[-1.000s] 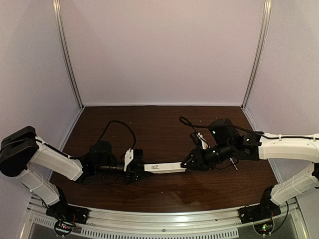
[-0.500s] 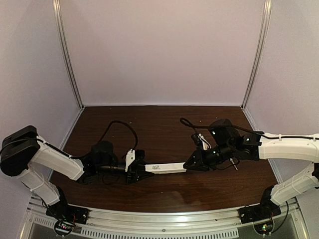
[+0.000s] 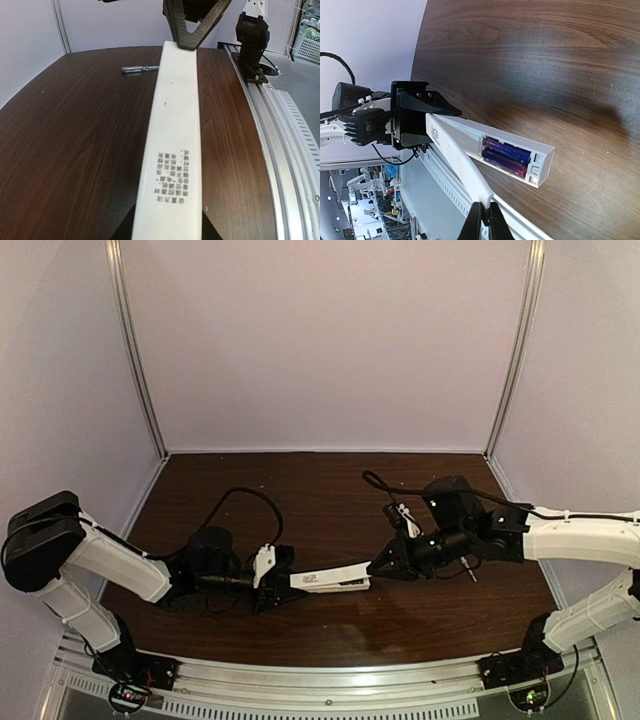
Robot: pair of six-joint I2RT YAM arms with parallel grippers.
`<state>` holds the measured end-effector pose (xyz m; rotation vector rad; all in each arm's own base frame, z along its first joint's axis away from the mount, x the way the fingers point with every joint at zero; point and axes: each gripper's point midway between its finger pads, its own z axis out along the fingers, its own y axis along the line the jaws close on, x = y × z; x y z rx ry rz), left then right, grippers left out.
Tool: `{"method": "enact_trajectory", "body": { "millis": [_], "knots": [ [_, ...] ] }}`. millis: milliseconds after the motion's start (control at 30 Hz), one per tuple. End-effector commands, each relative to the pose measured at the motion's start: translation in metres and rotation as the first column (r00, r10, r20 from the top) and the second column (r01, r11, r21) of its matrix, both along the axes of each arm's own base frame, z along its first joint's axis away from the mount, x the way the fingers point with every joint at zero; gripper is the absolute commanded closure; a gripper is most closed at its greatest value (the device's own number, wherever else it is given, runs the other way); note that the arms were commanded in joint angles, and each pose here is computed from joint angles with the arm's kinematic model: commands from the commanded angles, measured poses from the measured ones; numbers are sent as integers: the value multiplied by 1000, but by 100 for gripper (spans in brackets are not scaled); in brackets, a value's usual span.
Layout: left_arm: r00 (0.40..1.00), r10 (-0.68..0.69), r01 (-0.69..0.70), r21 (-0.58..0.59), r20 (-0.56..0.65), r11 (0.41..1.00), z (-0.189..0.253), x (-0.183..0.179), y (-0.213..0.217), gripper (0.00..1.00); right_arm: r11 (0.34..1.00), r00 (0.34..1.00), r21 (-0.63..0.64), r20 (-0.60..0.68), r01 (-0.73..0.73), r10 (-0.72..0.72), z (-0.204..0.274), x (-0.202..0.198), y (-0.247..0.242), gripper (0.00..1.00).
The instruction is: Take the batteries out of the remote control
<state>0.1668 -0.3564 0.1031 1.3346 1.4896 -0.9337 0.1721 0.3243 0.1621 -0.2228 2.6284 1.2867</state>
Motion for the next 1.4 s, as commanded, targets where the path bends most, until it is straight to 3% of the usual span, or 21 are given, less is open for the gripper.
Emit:
{"method": "enact_trajectory", "body": {
  "millis": [0,667,1367],
  "knots": [
    [998,-9,14,-77,66,997,27,5,-12,100,1000,1000,10,17,-5,5,3,1,3,98],
    [997,13,-5,-98,78,995,34,6,-9,100,999,999,41,44,23,-24,11,4,0,100],
    [997,18,-11,-96,73,995,33,7,-9,100,980,995,198,99,-29,9,46,-3,6,100]
  ]
}}
